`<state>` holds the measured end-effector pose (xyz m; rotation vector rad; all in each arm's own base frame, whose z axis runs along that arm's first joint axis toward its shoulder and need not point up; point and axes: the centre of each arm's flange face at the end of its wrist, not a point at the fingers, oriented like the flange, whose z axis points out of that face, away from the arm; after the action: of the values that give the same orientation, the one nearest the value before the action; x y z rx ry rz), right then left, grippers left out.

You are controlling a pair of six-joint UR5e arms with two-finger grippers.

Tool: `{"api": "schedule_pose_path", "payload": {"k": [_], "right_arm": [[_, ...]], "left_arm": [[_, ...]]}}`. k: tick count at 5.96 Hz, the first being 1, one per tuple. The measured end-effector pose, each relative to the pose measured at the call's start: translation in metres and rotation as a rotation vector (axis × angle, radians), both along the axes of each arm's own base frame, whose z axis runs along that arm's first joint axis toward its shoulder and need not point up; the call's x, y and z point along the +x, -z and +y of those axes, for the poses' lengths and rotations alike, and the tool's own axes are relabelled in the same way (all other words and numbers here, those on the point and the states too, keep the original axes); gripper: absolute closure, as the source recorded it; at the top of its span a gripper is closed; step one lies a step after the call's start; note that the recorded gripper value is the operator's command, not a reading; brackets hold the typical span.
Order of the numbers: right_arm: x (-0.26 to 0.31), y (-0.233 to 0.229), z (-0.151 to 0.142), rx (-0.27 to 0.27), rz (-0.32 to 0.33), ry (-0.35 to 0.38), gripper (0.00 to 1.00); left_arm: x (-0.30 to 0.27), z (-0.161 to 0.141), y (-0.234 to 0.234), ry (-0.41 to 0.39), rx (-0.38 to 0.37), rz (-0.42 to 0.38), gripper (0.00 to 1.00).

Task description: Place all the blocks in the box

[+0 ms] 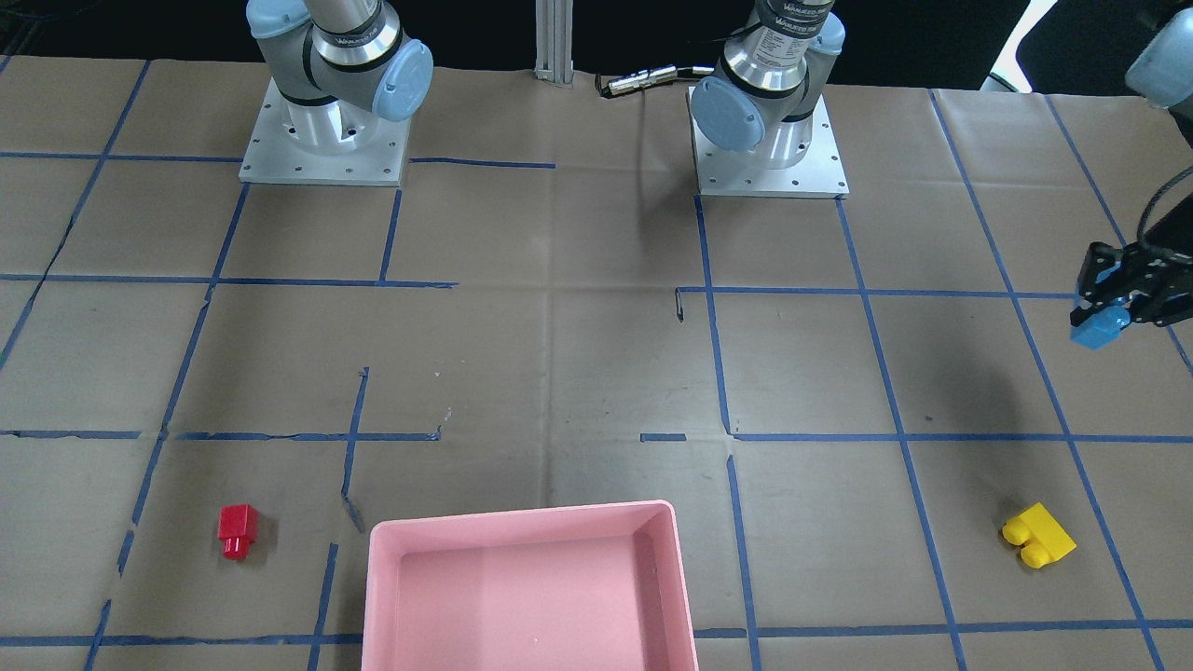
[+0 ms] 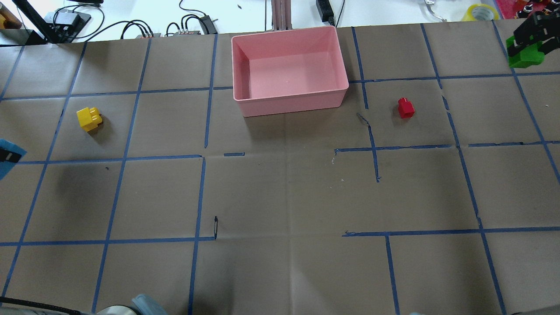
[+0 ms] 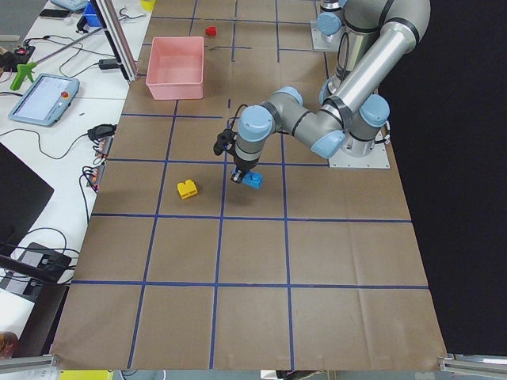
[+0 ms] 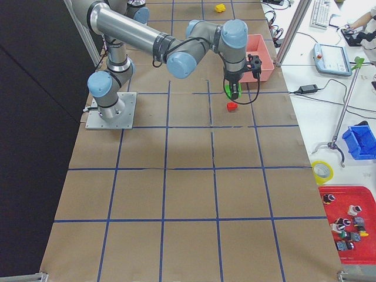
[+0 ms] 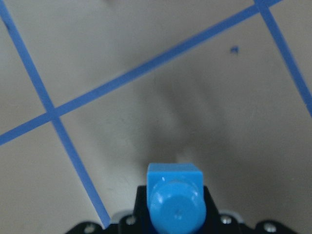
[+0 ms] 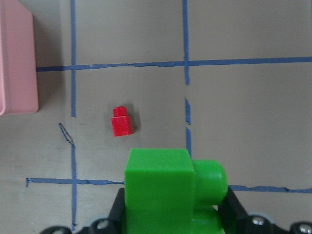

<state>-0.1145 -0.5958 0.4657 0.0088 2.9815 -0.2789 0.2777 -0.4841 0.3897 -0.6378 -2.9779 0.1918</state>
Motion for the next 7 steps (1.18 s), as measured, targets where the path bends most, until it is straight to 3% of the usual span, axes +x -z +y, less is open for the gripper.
{"api": "schedule_pose_path", "payload": {"k": [1, 3, 5, 6, 7], "right_arm": [[0.049, 0.002, -0.014, -0.003, -0.077, 0.015, 0.93], [0.149, 0.02, -0.039, 0.014, -0.292, 0.044, 0.93], [0.249, 0.065, -0.074, -0.004, -0.393, 0.023, 0.92], [0.292, 0.085, -0.096, -0.005, -0.428, 0.02, 0.84], [0.326, 0.101, -0.113, 0.007, -0.443, 0.009, 0.2]], "left_arm": [[-0.021, -0.022, -0.042, -0.042, 0.014, 0.006, 1.0], [-0.08, -0.066, -0.059, -0.208, 0.027, 0.026, 1.0], [-0.157, -0.13, -0.052, -0.36, 0.018, 0.037, 1.0], [-0.196, -0.153, -0.05, -0.426, 0.014, 0.048, 1.0], [-0.233, -0.171, -0.046, -0.477, 0.003, 0.06, 1.0]]}}
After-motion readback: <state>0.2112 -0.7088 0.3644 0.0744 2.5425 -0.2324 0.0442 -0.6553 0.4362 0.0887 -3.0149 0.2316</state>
